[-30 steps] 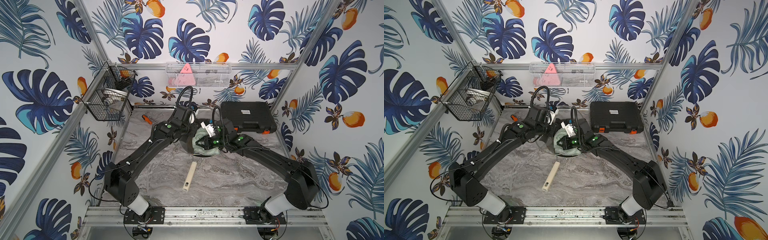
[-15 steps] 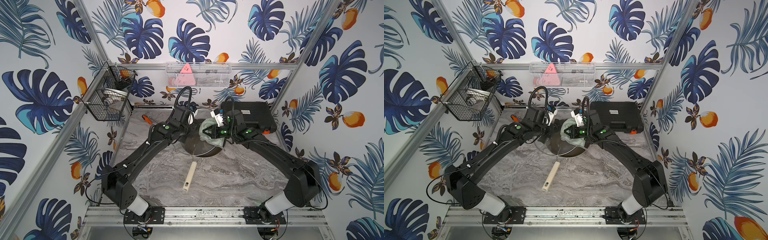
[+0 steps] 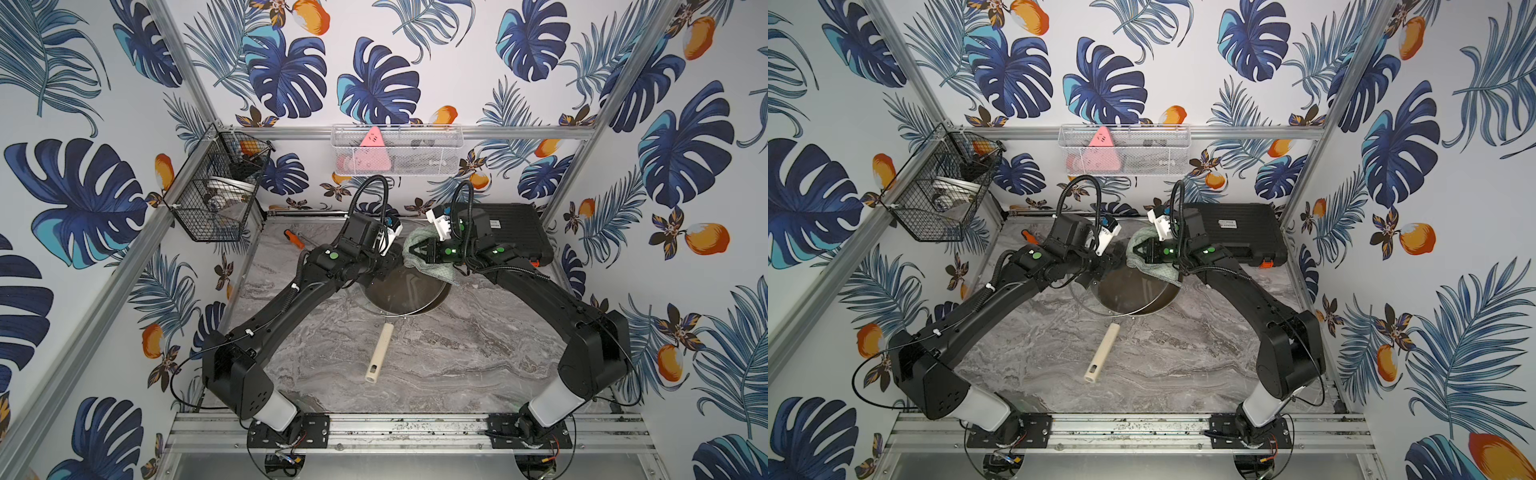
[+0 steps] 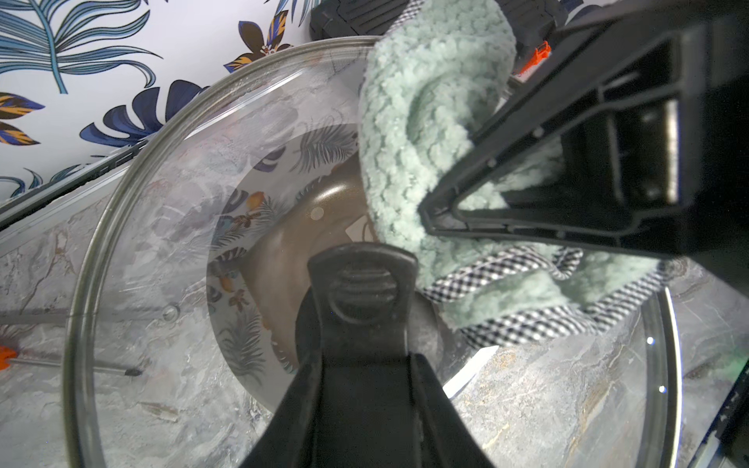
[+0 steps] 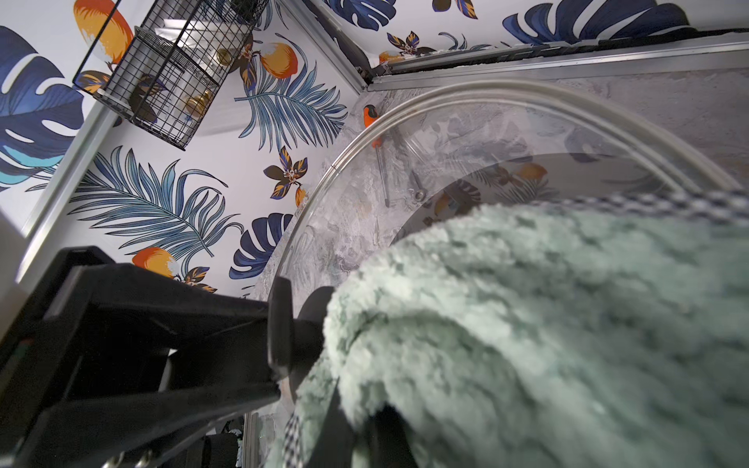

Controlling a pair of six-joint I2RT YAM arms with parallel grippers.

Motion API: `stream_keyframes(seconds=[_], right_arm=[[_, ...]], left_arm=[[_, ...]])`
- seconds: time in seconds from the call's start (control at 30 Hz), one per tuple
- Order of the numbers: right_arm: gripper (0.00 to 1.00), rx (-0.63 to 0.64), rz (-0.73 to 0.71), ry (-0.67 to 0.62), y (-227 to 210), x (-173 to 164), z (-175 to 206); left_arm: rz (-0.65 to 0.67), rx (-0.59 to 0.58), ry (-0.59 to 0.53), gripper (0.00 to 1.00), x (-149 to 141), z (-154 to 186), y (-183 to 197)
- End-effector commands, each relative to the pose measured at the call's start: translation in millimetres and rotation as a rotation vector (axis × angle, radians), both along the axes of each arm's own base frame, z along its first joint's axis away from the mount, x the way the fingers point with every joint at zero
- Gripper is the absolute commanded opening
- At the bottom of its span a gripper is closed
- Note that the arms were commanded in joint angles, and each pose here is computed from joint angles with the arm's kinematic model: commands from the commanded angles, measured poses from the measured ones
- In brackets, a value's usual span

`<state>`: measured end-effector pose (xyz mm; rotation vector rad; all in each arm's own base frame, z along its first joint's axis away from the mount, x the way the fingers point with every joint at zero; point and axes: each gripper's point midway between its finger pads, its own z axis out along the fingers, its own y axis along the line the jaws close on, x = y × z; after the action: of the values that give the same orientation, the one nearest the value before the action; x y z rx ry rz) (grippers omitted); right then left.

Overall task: Wipe the pot lid with a cloth
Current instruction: Wipe the pot lid.

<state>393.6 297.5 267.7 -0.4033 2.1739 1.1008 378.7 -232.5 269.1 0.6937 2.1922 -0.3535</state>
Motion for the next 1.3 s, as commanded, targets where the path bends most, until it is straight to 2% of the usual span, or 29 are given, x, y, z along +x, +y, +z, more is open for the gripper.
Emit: stream_keyframes(seconds=[0.0, 0.3, 0.7, 0.97, 1.27], right_arm=[[0.00, -0.006, 0.008, 0.004, 2, 1, -1], [0.00, 0.012, 0.012, 0.022, 11, 16, -6], [0.00, 0.019, 0.011, 0.019, 25, 42, -2], [0.00, 0.014, 0.019, 0.029, 22, 36, -4], [0.00, -0.017, -0.020, 0.045, -9, 10, -15]], left_arm=[[-0.115, -0.068, -0.149, 0.00, 1, 37, -23], [-0.198, -0.040, -0.211, 0.00, -22, 46, -36], [-0.190, -0.040, -0.251, 0.00, -28, 56, -34], [-0.084, -0.017, -0.276, 0.00, -13, 57, -23], [0.000, -0.027, -0.264, 0.00, 6, 56, -22]])
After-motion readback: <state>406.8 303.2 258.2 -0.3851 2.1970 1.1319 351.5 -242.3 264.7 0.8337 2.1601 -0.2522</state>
